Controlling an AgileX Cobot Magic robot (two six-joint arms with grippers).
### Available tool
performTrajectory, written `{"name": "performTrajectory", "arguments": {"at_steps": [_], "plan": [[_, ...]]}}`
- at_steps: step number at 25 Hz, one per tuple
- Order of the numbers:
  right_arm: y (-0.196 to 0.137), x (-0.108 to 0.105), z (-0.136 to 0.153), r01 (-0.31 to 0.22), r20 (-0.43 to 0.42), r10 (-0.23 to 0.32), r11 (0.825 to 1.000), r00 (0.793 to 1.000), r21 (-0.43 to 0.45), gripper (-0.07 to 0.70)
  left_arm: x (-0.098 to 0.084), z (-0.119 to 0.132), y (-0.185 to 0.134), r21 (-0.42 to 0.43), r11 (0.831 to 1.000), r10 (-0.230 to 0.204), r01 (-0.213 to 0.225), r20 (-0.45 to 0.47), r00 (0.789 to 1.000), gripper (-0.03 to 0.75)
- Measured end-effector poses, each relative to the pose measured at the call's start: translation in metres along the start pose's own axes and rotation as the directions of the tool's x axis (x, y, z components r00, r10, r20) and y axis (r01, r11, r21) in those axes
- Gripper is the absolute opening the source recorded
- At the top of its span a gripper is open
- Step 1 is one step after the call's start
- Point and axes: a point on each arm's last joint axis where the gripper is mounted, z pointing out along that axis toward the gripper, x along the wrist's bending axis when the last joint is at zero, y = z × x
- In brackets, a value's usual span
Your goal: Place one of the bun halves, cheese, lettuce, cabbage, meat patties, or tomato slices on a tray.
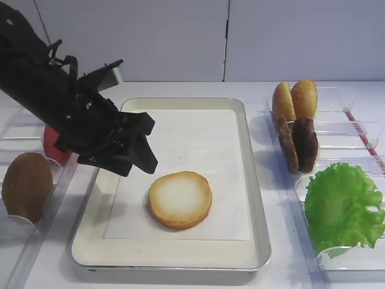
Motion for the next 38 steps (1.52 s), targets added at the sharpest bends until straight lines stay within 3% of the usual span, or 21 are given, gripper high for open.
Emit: {"name": "performTrajectory", "arguments": {"at_steps": [5, 9, 13, 18, 22, 30, 38], "plan": [[0.0, 0.0, 0.0, 0.0, 0.0, 0.0, 1.0, 1.0, 0.0, 0.544, -0.014, -0.032, -0.008, -0.061, 0.995, 0.079, -0.081, -0.036, 0.996, 0.403], [0.0, 0.0, 0.0, 0.0, 0.0, 0.0, 1.0, 1.0, 0.0, 0.544, -0.021, -0.065, -0.021, -0.111, 0.984, 0.124, -0.14, -0.138, 0.983, 0.404], [0.0, 0.0, 0.0, 0.0, 0.0, 0.0, 1.0, 1.0, 0.0, 0.544, -0.021, -0.099, -0.037, -0.147, 0.971, 0.138, -0.19, -0.307, 0.942, 0.404], [0.0, 0.0, 0.0, 0.0, 0.0, 0.0, 1.0, 1.0, 0.0, 0.544, -0.025, -0.143, -0.061, -0.21, 0.933, 0.166, -0.293, -0.471, 0.866, 0.404], [0.0, 0.0, 0.0, 0.0, 0.0, 0.0, 1.0, 1.0, 0.0, 0.544, -0.034, -0.17, -0.081, -0.275, 0.896, 0.169, -0.349, -0.515, 0.84, 0.404], [0.0, 0.0, 0.0, 0.0, 0.0, 0.0, 1.0, 1.0, 0.0, 0.544, -0.036, -0.193, -0.141, -0.368, 0.84, 0.159, -0.4, -0.538, 0.828, 0.404], [0.0, 0.0, 0.0, 0.0, 0.0, 0.0, 1.0, 1.0, 0.0, 0.544, -0.021, -0.187, -0.208, -0.47, 0.769, 0.135, -0.433, -0.543, 0.829, 0.404]]}}
